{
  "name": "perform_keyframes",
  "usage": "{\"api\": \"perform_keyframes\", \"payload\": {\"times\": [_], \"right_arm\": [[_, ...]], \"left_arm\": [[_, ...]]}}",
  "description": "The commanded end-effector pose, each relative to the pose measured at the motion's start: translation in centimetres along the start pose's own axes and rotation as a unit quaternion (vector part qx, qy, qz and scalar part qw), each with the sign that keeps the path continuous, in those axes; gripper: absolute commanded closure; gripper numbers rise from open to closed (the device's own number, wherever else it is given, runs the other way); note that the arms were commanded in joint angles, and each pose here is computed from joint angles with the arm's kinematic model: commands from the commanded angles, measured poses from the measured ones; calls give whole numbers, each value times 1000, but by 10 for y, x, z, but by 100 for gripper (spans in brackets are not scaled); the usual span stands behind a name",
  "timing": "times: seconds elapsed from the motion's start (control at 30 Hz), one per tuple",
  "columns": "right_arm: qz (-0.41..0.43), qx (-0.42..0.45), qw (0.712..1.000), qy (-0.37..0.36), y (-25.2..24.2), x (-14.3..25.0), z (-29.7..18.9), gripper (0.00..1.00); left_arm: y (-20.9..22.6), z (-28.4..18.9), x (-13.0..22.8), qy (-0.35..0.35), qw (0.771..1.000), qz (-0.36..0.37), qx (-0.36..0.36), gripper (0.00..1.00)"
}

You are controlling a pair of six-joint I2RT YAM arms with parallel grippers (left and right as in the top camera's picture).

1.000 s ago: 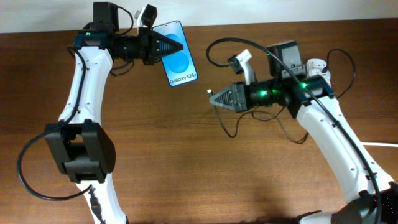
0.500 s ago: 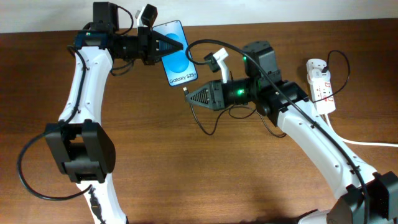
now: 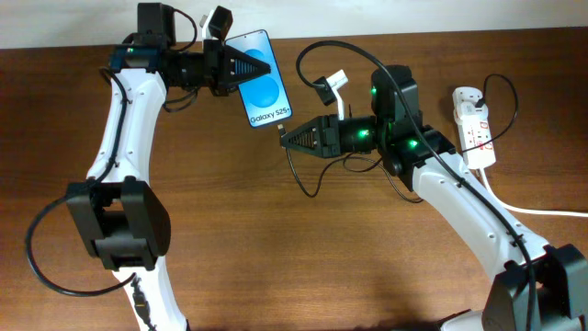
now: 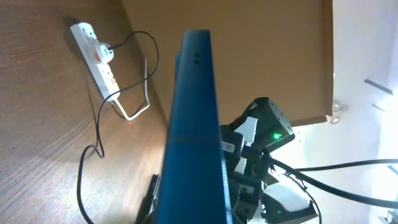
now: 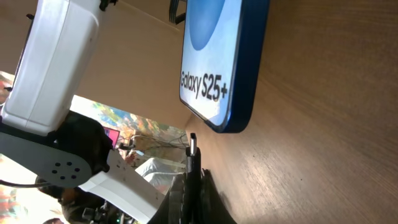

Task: Plug charger to phone and switch on socket
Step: 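Lift the cable plug and carry it toward the phone's bottom port, then push the cable plug up into the phone's bottom port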

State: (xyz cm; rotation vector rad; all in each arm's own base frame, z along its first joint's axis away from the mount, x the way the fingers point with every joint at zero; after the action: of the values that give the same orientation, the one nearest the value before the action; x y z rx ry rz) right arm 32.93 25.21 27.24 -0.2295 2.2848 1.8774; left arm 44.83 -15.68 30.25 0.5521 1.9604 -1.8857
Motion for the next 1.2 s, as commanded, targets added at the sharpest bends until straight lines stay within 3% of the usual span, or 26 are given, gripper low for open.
{"api": "perform_keyframes", "payload": {"times": [0.0, 0.37, 1.17], "right_arm": [[12, -9, 1000, 16, 1, 6, 7, 96], [43, -80, 996, -14, -9, 11, -1, 96], [30, -67, 995, -67, -12, -3, 1, 96]], "left_arm": [[-7, 1, -1, 1, 1000, 3, 27, 100], [-7, 1, -1, 1, 1000, 3, 26, 100], [-10, 13, 3, 13, 999, 0, 34, 100]]}}
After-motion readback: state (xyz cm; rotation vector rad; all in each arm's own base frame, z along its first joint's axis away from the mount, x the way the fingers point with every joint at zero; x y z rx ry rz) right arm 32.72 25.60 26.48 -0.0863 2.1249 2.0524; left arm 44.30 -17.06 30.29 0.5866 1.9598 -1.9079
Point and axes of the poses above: each gripper's point midway between its finger pads, its own z axis out along the fingers, its own y axis along the line the jaws close on, x = y × z, the point moved 3 cm from there along -z, back along the fingers, and after that the axes turned 13 degrees about z, right-handed, at the moved point
